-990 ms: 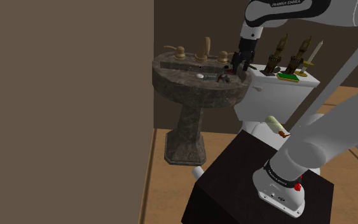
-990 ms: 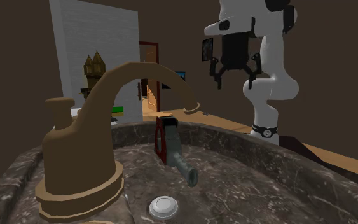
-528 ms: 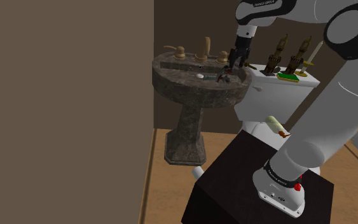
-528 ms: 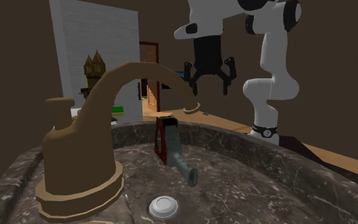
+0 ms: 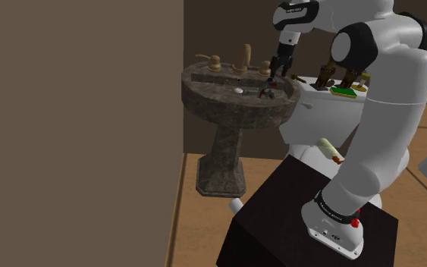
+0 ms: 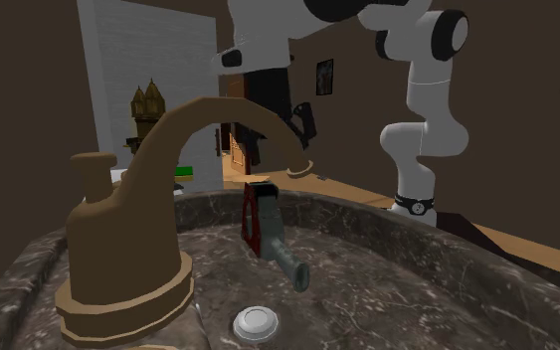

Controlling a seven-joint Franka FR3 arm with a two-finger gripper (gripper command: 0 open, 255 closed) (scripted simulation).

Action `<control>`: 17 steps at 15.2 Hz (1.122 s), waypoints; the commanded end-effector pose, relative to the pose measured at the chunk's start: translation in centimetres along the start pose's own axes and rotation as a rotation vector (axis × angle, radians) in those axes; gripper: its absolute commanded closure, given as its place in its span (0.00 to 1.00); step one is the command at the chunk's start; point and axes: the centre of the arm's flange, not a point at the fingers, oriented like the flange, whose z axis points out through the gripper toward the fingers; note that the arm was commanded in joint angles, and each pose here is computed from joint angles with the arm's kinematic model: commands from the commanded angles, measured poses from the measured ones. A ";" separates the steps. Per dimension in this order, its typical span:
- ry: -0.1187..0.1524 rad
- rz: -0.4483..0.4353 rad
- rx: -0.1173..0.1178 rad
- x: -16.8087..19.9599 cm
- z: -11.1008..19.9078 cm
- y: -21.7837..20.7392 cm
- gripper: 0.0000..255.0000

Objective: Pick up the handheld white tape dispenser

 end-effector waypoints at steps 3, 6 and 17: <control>0.001 -0.002 0.008 2.2 0.8 1.8 0.00; 0.001 -0.002 0.008 2.4 2.3 1.9 0.00; 0.001 -0.002 0.008 2.6 4.3 2.1 1.00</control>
